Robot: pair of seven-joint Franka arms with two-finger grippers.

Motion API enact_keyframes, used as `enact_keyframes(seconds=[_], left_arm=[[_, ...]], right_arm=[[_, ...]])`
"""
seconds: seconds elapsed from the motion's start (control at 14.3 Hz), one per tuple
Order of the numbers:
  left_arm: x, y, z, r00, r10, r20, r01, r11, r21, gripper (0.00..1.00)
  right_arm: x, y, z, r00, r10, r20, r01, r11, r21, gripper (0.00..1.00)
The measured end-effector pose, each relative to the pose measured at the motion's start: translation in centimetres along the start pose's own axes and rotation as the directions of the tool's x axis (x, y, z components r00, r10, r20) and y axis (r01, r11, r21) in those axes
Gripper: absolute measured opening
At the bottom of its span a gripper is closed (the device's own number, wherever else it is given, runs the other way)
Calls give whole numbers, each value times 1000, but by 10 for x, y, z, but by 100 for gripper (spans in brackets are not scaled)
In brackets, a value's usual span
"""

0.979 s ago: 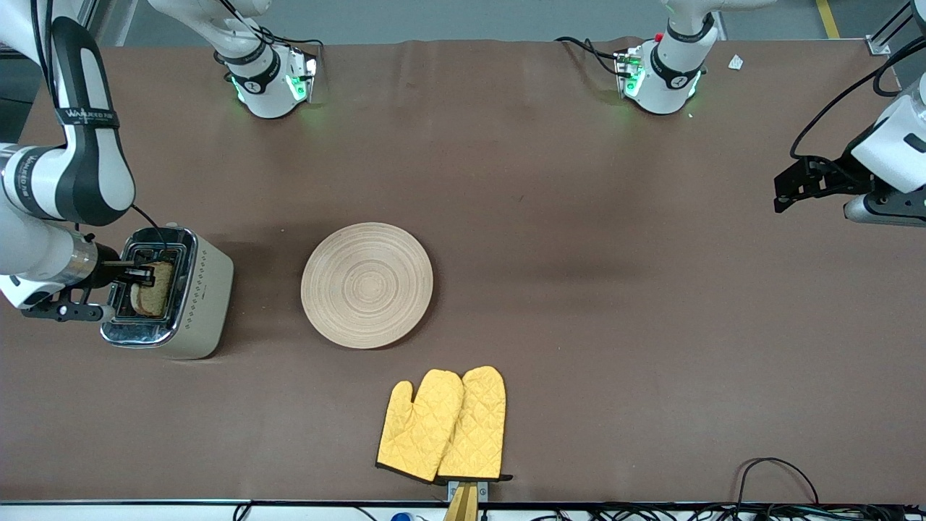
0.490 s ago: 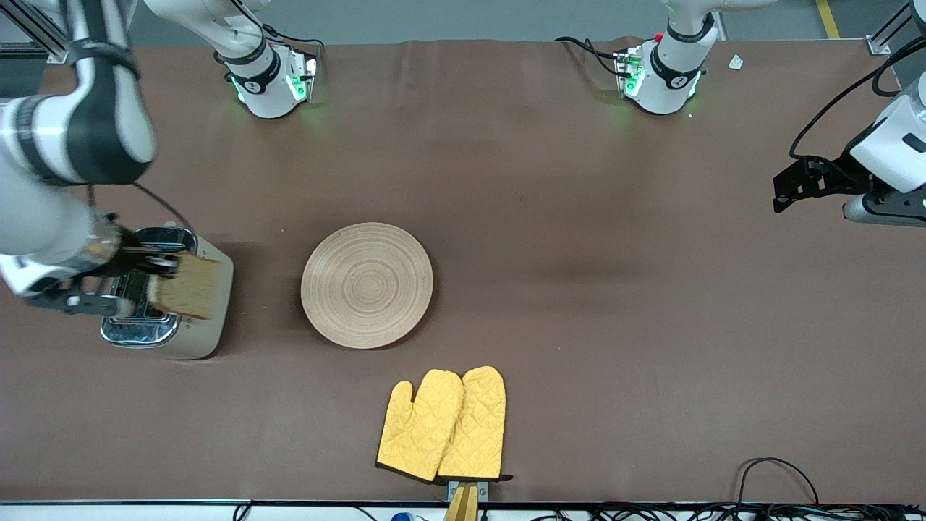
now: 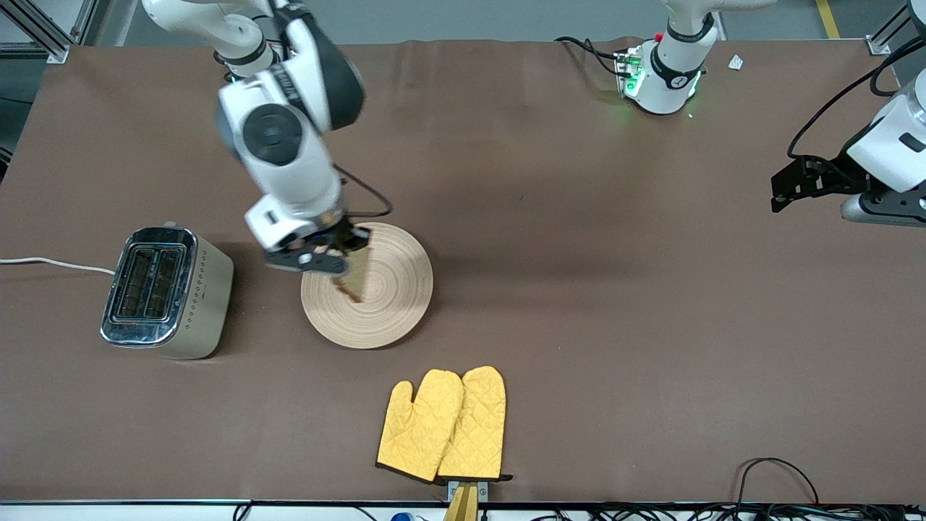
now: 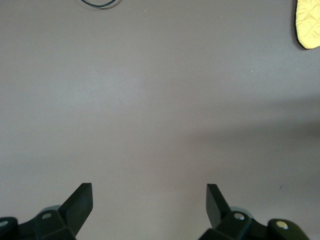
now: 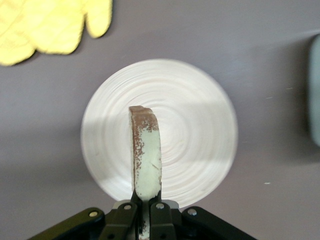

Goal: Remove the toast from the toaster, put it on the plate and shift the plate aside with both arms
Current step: 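Carry the bread over the wooden plate and lower it with the right gripper, then release the bread and withdraw the right gripper while the left gripper reaches the plate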

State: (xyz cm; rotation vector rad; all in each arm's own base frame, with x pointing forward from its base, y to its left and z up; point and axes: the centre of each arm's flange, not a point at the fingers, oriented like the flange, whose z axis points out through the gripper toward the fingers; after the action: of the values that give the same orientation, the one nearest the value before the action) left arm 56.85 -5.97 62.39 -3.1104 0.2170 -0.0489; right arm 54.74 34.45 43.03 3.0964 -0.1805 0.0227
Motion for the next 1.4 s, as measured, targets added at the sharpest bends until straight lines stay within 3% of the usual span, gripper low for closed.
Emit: enact_keyframes(seconds=[0.42,0.77,1.12,1.26,1.4], left_arm=[[0,3,2,1000,6,8,-6,1000,-1,100],[10,13,31,998,21,64,-20,1000,-24,100],[41,87,115,985,14,172,23,976,-214,100],[52,120,143,980,-1,197,60,954,-295,100],[59,151,176,968,-9,251,115,904,-411,100]], right_arm=[[-19,-19,96,997,-38,-72,42,998,50,7],[-8,0,136,998,-34,-49,35,999,14,7],[5,65,181,997,-72,35,73,996,-46,7],[6,76,192,997,-59,50,62,996,-57,19],[10,86,194,997,-44,58,47,997,-63,40]])
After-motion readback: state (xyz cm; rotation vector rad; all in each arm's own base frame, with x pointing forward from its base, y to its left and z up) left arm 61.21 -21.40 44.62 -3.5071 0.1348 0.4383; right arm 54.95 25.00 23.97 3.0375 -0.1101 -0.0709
